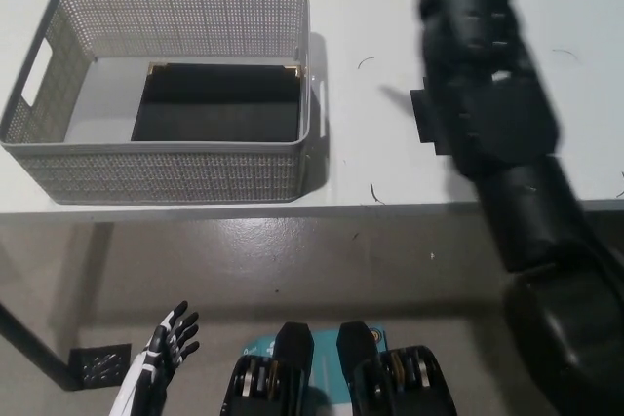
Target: A notebook is kept standing on the table on the right hand side and a container is kept on the left hand side and the robot uses its right hand to grab the notebook and places it in the container
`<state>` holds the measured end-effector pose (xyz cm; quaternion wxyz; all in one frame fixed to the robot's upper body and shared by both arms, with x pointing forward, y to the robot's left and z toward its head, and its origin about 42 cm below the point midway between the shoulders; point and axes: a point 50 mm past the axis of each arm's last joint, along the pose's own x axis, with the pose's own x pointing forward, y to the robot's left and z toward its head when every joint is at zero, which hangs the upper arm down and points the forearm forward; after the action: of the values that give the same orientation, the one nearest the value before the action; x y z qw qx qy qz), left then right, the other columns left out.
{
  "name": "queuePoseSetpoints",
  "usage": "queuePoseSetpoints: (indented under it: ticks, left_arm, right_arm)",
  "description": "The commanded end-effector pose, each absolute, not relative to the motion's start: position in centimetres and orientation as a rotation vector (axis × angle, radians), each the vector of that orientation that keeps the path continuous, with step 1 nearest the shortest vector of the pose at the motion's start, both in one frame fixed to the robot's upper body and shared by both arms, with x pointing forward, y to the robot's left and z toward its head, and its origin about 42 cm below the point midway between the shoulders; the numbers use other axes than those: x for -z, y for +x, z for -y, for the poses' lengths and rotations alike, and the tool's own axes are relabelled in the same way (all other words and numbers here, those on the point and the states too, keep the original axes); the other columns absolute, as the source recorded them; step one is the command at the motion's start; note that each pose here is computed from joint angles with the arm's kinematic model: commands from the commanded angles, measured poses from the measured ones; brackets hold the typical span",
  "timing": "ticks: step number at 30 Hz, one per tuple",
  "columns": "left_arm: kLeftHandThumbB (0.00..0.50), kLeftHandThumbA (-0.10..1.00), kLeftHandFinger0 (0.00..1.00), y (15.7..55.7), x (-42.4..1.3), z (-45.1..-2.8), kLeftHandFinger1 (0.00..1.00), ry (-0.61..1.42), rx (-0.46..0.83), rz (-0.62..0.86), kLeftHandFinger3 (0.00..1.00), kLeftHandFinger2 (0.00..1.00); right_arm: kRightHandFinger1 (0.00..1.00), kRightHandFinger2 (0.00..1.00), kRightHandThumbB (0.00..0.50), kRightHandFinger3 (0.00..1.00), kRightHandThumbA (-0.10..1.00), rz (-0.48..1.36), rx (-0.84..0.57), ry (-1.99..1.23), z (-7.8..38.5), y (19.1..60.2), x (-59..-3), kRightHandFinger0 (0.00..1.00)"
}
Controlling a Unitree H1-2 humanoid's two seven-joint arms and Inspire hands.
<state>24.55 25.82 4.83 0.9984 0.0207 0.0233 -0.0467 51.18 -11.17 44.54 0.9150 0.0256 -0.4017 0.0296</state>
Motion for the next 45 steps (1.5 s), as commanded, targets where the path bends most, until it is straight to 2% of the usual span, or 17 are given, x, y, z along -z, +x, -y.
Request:
queuePoseSetpoints:
  ticks: [1, 3, 4, 7, 9, 13, 19, 22, 25, 26, 30, 31, 37, 38, 41, 44, 45]
  left_arm:
    - [0.198, 1.00, 1.00, 23.9, -4.9, -26.3, 1.00, 0.043, 0.099, -0.027, 1.00, 1.00]
    - [0.210, 1.00, 1.00, 23.8, -4.7, -26.2, 1.00, 0.052, 0.100, -0.034, 1.00, 1.00]
    - [0.202, 1.00, 1.00, 23.5, -4.6, -26.2, 1.00, 0.049, 0.102, -0.038, 1.00, 1.00]
    - [0.204, 1.00, 1.00, 23.5, -4.4, -25.9, 1.00, 0.058, 0.108, -0.033, 1.00, 1.00]
    - [0.184, 1.00, 1.00, 23.0, -4.2, -25.8, 1.00, 0.052, 0.105, -0.036, 1.00, 1.00]
    - [0.190, 1.00, 1.00, 23.1, -4.3, -25.8, 1.00, 0.038, 0.094, -0.046, 1.00, 1.00]
    - [0.220, 1.00, 1.00, 23.5, -4.4, -25.3, 1.00, 0.044, 0.098, -0.046, 1.00, 1.00]
    - [0.183, 1.00, 1.00, 23.5, -4.7, -25.2, 1.00, 0.045, 0.107, -0.029, 1.00, 1.00]
    - [0.212, 1.00, 1.00, 24.3, -5.1, -25.3, 1.00, 0.034, 0.105, -0.022, 1.00, 1.00]
    - [0.202, 1.00, 1.00, 24.3, -5.1, -25.3, 1.00, 0.032, 0.110, -0.017, 1.00, 1.00]
    - [0.203, 1.00, 1.00, 24.7, -5.4, -25.5, 1.00, 0.037, 0.115, -0.011, 1.00, 1.00]
    - [0.197, 1.00, 1.00, 24.7, -5.5, -25.5, 1.00, 0.036, 0.117, -0.015, 1.00, 1.00]
    - [0.203, 1.00, 1.00, 24.4, -5.4, -25.5, 1.00, 0.035, 0.108, -0.021, 1.00, 1.00]
    - [0.205, 1.00, 1.00, 24.1, -5.2, -25.5, 1.00, 0.032, 0.108, -0.028, 1.00, 1.00]
    - [0.185, 1.00, 1.00, 23.3, -4.9, -25.7, 1.00, 0.035, 0.124, -0.042, 1.00, 1.00]
    - [0.191, 1.00, 1.00, 22.8, -4.6, -25.8, 1.00, 0.034, 0.114, -0.045, 1.00, 1.00]
    - [0.196, 1.00, 1.00, 22.8, -4.6, -25.8, 1.00, 0.034, 0.113, -0.045, 1.00, 1.00]
  right_arm:
    - [1.00, 1.00, 0.469, 1.00, 0.95, 1.063, -0.041, -0.046, 20.3, 43.8, -50.5, 1.00]
    - [1.00, 1.00, 0.454, 1.00, 0.98, 1.074, -0.018, -0.084, 22.5, 41.4, -48.8, 1.00]
    - [1.00, 1.00, 0.416, 1.00, 0.96, 1.077, -0.018, -0.086, 22.9, 40.6, -48.1, 1.00]
    - [1.00, 1.00, 0.425, 1.00, 0.96, 1.082, -0.026, -0.097, 24.4, 37.3, -45.2, 1.00]
    - [1.00, 1.00, 0.397, 1.00, 1.00, 1.073, -0.036, -0.144, 24.0, 33.5, -42.3, 1.00]
    - [1.00, 1.00, 0.422, 1.00, 1.00, 1.088, -0.059, -0.208, 23.0, 28.4, -38.6, 1.00]
    - [1.00, 1.00, 0.342, 1.00, 1.00, 1.032, -0.119, -0.216, 21.7, 23.0, -32.8, 1.00]
    - [1.00, 1.00, 0.363, 1.00, 1.00, 0.894, -0.116, -0.190, 22.1, 22.8, -28.8, 1.00]
    - [1.00, 1.00, 0.339, 1.00, 0.99, 0.779, -0.103, -0.215, 22.7, 23.9, -24.8, 1.00]
    - [1.00, 1.00, 0.344, 1.00, 1.00, 0.723, -0.093, -0.233, 22.9, 24.3, -22.9, 1.00]
    - [1.00, 1.00, 0.298, 1.00, 1.00, 0.550, -0.054, -0.254, 23.3, 25.1, -17.2, 1.00]
    - [1.00, 1.00, 0.321, 1.00, 1.00, 0.490, -0.042, -0.228, 23.2, 25.2, -15.3, 1.00]
    - [1.00, 1.00, 0.329, 1.00, 1.00, 0.360, -0.030, -0.181, 23.0, 24.7, -10.6, 1.00]
    - [1.00, 1.00, 0.297, 1.00, 0.98, 0.344, -0.027, -0.176, 22.9, 24.4, -10.0, 1.00]
    - [1.00, 1.00, 0.326, 1.00, 1.00, 0.269, -0.028, -0.135, 22.7, 23.4, -7.4, 1.00]
    - [1.00, 1.00, 0.291, 1.00, 1.00, 0.206, -0.017, -0.144, 22.9, 23.0, -5.6, 1.00]
    - [1.00, 1.00, 0.305, 1.00, 1.00, 0.183, -0.010, -0.155, 23.0, 23.0, -5.0, 1.00]
